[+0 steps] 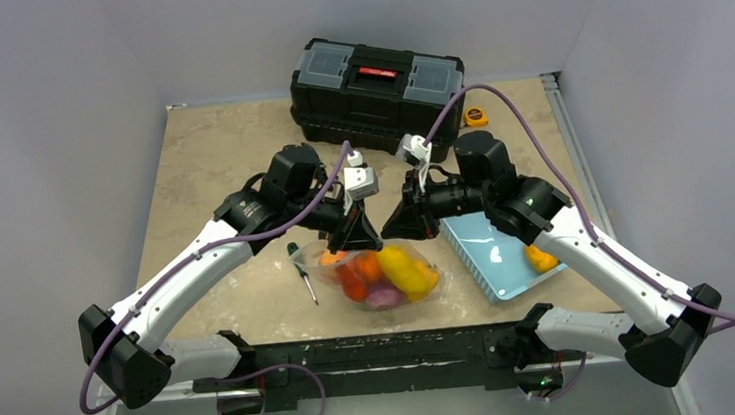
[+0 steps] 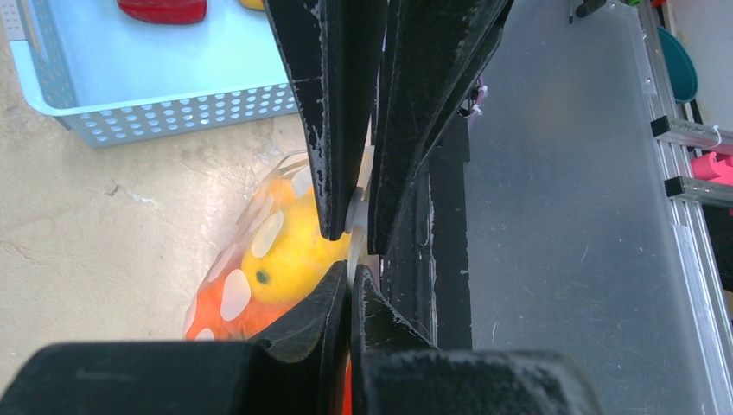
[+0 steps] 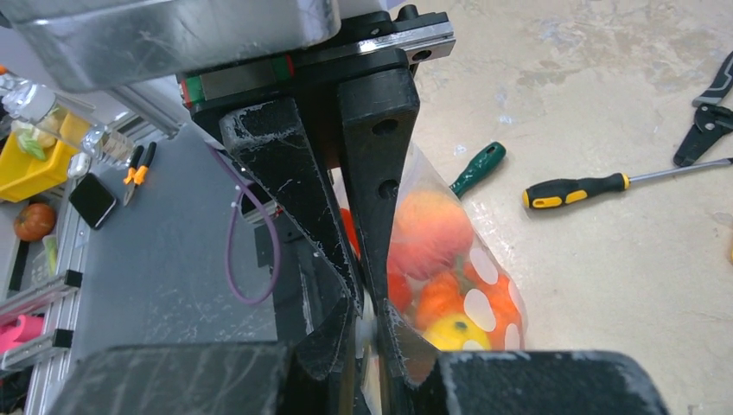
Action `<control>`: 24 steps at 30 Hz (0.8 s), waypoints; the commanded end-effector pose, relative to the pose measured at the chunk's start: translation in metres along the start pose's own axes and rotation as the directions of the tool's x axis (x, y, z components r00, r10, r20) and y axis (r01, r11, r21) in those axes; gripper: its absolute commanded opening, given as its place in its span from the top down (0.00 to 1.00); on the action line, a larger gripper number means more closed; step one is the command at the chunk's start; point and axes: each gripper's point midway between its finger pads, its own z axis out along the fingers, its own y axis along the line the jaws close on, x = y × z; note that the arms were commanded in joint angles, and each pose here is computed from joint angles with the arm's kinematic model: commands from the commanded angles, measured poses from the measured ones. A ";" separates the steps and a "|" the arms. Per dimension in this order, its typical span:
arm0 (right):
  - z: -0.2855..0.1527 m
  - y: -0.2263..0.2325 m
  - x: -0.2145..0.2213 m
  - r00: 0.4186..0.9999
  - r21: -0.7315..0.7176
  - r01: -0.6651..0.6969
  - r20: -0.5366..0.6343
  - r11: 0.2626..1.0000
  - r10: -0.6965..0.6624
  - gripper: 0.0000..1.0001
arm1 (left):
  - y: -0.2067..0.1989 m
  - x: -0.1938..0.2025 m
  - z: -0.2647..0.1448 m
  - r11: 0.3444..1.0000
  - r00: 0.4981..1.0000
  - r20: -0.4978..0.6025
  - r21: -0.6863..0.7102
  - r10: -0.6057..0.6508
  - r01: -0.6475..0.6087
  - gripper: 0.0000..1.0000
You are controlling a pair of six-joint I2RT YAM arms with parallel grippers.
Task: Place the food in the zip-top bag and seal the zipper
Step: Adjust the zipper food storage bag at the center of the board.
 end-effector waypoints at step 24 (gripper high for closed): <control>0.008 0.017 -0.014 0.992 -0.053 -0.028 0.123 0.998 0.034 0.55 | -0.012 -0.034 -0.008 0.995 0.991 0.100 0.039 0.090 -0.094 1.00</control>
